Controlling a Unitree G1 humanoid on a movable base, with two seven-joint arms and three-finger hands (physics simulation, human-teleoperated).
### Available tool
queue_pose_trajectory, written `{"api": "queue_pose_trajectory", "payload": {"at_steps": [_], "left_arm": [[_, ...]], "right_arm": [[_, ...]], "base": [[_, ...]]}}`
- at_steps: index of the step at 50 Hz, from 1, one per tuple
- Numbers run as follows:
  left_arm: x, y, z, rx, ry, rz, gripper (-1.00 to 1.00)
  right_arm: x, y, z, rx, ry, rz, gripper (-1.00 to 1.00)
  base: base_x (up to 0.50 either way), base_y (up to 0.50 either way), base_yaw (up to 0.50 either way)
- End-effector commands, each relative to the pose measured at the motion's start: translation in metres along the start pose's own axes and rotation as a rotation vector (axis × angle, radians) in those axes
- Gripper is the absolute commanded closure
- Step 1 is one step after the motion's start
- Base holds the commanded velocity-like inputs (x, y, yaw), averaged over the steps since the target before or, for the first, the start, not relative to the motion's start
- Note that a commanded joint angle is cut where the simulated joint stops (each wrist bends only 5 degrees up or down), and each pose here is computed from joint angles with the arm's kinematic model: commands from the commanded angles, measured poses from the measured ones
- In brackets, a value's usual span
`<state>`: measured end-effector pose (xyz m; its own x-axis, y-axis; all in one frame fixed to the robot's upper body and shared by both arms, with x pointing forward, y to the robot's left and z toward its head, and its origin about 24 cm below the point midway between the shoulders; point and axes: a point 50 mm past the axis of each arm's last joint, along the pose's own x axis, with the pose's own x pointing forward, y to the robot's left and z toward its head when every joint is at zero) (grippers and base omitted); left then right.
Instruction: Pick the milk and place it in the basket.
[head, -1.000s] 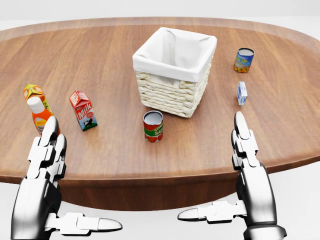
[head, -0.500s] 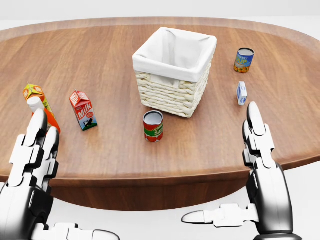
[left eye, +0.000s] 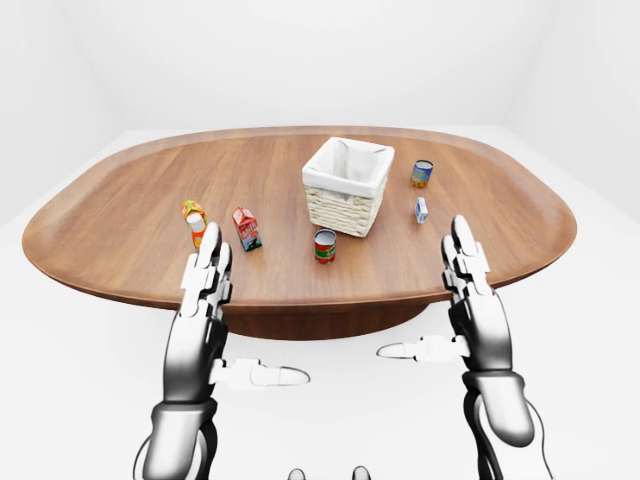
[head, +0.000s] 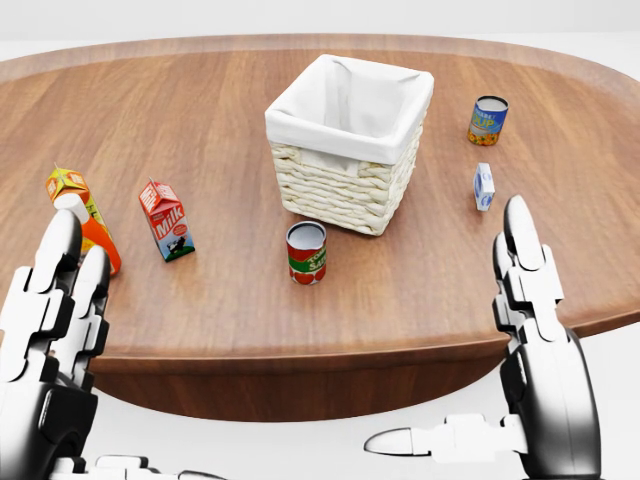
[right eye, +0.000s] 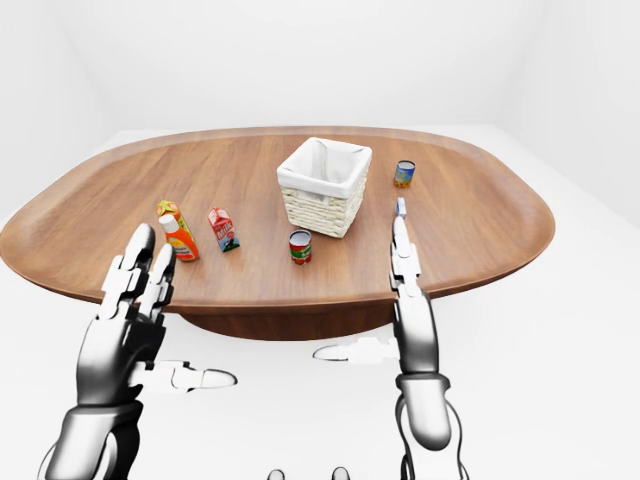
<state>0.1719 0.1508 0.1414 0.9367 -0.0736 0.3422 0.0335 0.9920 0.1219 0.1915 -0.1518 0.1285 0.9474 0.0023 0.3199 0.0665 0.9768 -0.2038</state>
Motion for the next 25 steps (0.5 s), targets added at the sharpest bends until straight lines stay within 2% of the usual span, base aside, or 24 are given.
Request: {"api": "queue_pose_trajectory", "payload": {"at_steps": [1,25], "left_arm": [[-0.0016,-0.0002,0.0039,-0.003,-0.012,-0.005,-1.00],[-0.0033,-0.0027,0.0031,0.000,-0.003,-0.014,-1.00]], "right_arm": [[-0.0020,-0.0015,0.0052,0.005,-0.017,-0.002,-1.00],[-0.0048,-0.0026,0.0111,-0.003,-0.050,-0.010,-1.00]], "base": [[0.00,0.00,0.00],[0.01,0.00,0.00]]}}
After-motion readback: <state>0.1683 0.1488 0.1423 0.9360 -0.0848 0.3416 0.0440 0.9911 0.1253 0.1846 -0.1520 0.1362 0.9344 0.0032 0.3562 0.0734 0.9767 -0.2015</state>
